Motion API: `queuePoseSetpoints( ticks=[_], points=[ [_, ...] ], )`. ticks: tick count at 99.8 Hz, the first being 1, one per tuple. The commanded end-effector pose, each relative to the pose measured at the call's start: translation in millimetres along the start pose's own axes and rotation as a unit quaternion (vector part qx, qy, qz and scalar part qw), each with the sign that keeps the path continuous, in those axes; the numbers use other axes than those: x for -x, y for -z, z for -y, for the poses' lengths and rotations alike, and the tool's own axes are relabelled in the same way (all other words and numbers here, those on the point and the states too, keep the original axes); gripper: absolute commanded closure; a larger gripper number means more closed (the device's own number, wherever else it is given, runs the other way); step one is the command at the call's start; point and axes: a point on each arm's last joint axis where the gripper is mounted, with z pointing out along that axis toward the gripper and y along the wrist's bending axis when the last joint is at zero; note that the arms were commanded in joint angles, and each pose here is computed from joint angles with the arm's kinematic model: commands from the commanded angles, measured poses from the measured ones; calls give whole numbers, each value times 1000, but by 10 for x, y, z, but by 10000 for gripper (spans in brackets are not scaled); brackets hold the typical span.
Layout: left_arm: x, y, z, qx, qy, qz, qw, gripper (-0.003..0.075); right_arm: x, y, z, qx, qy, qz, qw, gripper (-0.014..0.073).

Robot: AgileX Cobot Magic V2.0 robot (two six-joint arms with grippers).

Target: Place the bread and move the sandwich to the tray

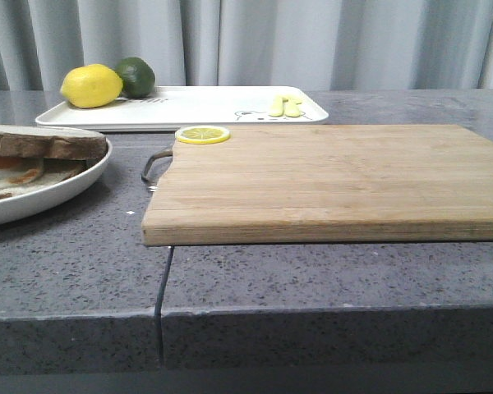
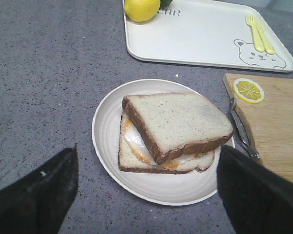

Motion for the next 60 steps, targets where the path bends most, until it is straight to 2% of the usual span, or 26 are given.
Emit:
queuePoseSetpoints(
  ticks=[1,60],
  points=[
    [134,39,45,-14,5,40,999,176,130,20,21,-11,5,41,999,171],
    [134,39,45,-14,5,40,999,176,121,19,20,-10,4,36,999,171]
  ],
)
